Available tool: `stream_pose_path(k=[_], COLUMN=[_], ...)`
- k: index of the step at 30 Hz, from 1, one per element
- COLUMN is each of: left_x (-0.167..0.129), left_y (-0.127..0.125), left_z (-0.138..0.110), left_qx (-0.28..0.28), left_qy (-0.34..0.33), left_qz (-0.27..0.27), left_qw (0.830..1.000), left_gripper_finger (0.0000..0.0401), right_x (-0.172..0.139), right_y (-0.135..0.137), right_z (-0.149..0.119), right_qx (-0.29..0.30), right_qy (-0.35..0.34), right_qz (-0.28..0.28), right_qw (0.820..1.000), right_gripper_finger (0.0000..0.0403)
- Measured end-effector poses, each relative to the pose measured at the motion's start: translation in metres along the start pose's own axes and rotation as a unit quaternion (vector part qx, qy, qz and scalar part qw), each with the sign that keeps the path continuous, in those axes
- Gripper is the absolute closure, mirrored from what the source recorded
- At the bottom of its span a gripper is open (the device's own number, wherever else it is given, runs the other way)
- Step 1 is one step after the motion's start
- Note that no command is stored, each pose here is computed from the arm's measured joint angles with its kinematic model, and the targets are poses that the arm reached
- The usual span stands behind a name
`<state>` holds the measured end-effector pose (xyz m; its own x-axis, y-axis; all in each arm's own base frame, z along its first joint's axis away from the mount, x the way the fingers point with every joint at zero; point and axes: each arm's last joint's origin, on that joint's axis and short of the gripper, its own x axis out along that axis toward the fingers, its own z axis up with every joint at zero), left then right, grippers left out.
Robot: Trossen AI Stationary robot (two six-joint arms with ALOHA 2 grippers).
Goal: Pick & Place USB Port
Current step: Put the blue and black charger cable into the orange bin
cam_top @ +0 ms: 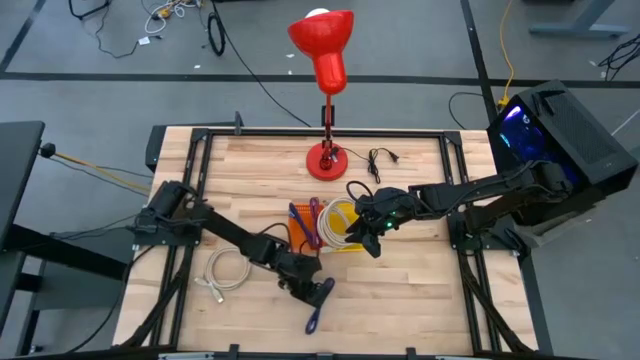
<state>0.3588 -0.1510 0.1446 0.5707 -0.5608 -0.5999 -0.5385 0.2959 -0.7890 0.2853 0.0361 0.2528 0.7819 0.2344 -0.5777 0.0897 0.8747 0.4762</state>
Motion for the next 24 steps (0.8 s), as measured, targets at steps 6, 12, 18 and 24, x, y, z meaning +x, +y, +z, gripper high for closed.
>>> stream_pose_path(k=[6, 12, 18, 24], left_x=[-0.014, -0.050, -0.099, -0.141], left_y=[-0.008, -0.035, -0.051, -0.052], left_z=[0.014, 0.025, 0.016, 0.003], left_qx=[0.032, 0.063, 0.082, 0.081], left_qy=[-0.001, -0.071, -0.138, -0.196], left_qz=[0.023, -0.012, 0.007, 0.054], left_qw=[0.999, 0.995, 0.987, 0.976], left_gripper_finger=[0.0400, 0.0400, 0.0400, 0.0400], right_x=[-0.001, -0.002, -0.002, -0.002], right_y=[-0.006, -0.014, -0.017, -0.017], right_z=[-0.002, -0.005, -0.004, -0.004], right_qx=[0.002, 0.006, 0.006, 0.006], right_qy=[0.012, 0.032, 0.035, 0.031], right_qz=[-0.030, -0.054, -0.059, -0.065], right_qw=[0.999, 0.998, 0.998, 0.997], right_gripper_finger=[0.0257, 0.0257, 0.0257, 0.0257])
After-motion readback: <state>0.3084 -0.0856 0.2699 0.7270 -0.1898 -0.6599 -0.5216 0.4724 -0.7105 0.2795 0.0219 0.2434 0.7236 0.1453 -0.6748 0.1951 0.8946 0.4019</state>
